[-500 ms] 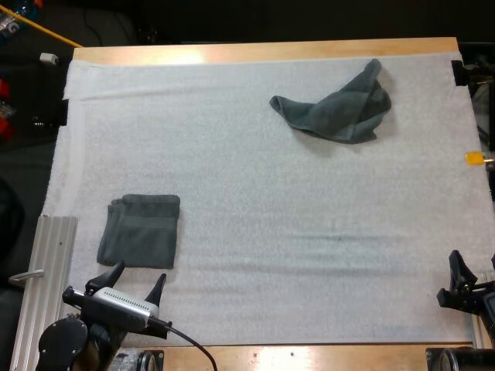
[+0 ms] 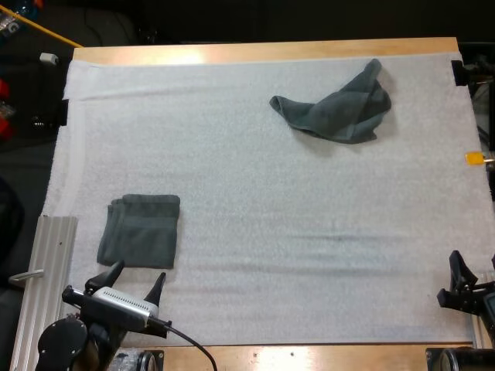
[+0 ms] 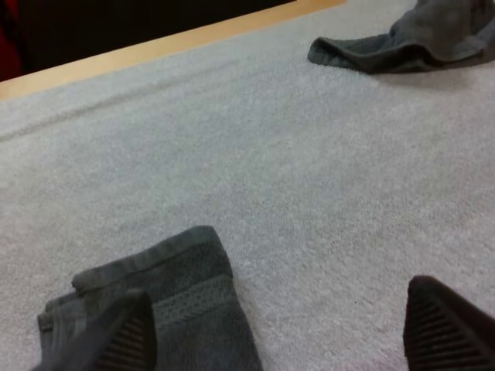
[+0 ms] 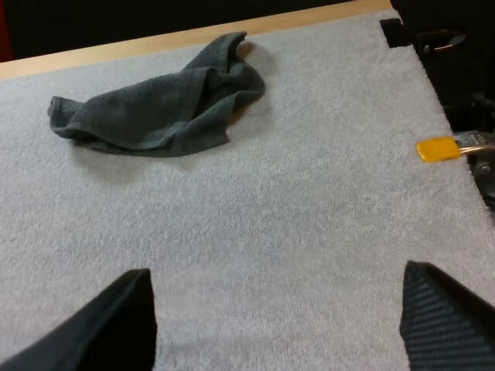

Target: Pick towel from pile, fold and stack

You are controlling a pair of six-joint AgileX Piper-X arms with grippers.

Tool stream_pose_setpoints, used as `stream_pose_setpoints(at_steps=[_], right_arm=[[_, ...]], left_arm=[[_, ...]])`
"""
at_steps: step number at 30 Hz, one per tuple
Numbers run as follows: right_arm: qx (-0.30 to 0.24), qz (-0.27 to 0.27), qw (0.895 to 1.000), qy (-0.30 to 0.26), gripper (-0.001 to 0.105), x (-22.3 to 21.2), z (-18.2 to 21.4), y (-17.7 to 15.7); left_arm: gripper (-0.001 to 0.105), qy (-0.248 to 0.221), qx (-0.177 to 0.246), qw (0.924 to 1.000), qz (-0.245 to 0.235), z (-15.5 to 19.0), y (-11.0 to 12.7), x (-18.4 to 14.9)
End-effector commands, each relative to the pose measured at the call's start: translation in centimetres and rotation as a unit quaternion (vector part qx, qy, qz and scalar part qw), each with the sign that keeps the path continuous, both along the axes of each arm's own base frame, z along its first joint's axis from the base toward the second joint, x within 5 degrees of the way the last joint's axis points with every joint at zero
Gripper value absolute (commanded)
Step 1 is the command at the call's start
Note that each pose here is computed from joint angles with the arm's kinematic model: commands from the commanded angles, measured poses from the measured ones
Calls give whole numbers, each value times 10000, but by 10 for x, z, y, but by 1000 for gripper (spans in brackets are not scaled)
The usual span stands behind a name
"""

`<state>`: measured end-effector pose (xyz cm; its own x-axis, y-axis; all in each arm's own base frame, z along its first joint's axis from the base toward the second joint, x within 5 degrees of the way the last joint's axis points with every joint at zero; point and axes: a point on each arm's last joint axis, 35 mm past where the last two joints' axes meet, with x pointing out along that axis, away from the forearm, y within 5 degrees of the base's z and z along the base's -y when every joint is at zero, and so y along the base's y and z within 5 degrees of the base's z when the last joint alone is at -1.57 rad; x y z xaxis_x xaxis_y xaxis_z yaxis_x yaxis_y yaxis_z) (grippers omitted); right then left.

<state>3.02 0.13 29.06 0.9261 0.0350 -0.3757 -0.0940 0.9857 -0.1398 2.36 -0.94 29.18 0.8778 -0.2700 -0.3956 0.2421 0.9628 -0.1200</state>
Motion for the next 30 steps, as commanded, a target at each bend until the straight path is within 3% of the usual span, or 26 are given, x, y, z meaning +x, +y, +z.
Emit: stream_pose_setpoints(at_steps=[1,6,10,14,23,30], right_arm=[[-20,-9,10000,-11,64,-1,6,0],[-19,101,9999,-24,64,-14,24,1],[157,487,9987,57,64,-17,42,4],[333,820,9958,243,64,-16,58,6],[729,1642,9832,331,64,-12,101,13],[917,1940,9752,540,64,0,120,15]], left_arm=[[64,-57,-59,10000,-28,5,0,2],[64,-335,-72,9994,-27,22,0,-6],[64,-584,-266,9979,-62,39,-1,-16],[64,-423,-516,9972,-350,56,-3,-10],[64,-306,-549,9921,-1087,94,-8,3],[64,-239,-568,9887,-1363,115,-12,14]])
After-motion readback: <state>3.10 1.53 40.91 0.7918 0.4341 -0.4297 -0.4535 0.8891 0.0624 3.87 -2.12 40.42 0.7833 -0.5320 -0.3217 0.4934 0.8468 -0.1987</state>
